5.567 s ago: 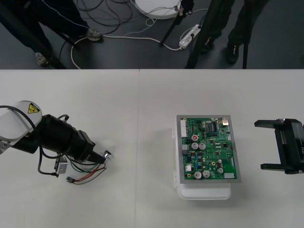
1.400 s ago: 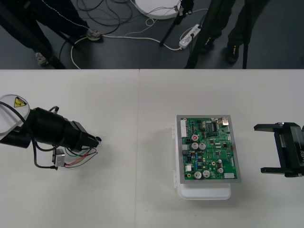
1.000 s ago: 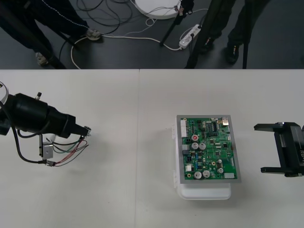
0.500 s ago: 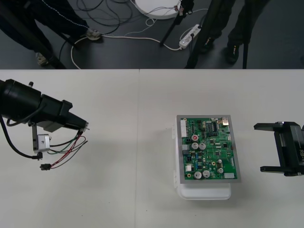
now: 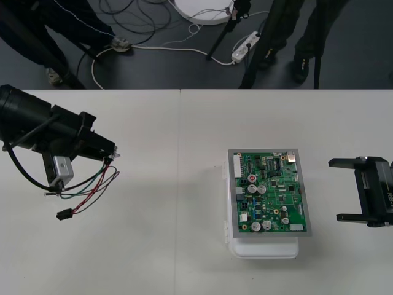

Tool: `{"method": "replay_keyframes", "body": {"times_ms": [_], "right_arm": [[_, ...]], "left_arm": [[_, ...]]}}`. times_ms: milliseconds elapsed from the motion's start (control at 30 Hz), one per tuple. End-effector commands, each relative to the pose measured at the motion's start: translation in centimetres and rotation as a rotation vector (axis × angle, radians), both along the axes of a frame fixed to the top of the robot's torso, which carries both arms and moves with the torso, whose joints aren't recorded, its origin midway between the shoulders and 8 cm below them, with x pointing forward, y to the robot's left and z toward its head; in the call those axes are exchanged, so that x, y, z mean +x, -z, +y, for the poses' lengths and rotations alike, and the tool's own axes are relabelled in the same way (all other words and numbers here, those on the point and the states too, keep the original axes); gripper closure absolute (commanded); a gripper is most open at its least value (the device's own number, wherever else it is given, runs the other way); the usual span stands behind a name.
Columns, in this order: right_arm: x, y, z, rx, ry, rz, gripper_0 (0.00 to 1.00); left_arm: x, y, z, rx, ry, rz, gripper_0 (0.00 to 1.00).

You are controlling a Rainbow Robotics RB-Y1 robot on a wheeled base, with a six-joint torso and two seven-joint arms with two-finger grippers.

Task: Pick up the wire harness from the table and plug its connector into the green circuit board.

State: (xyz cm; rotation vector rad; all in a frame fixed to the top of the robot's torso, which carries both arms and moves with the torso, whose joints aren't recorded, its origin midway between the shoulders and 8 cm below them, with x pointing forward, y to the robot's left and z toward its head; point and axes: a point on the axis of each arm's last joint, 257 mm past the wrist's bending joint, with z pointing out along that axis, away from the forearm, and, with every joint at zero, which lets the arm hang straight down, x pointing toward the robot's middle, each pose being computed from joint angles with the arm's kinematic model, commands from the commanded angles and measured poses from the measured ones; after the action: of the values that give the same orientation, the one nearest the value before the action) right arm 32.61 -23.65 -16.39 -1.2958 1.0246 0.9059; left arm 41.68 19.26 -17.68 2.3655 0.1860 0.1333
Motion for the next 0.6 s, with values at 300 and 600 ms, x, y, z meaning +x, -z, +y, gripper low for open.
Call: {"method": "replay_keyframes", "body": {"times_ms": [300, 600], "right_arm": [[1.4, -2.2, 0.3, 0.033, 0.005, -0.066, 0.00], [1.5, -2.4, 0.2, 0.036, 0.010, -0.059, 0.00]], "left_arm": [[-0.5, -5.5, -1.2, -0.116, -0.401, 0.178, 1.00], [-2.8, -7.6, -4.2, -0.269, -0.545, 0.324, 1.00]]}}
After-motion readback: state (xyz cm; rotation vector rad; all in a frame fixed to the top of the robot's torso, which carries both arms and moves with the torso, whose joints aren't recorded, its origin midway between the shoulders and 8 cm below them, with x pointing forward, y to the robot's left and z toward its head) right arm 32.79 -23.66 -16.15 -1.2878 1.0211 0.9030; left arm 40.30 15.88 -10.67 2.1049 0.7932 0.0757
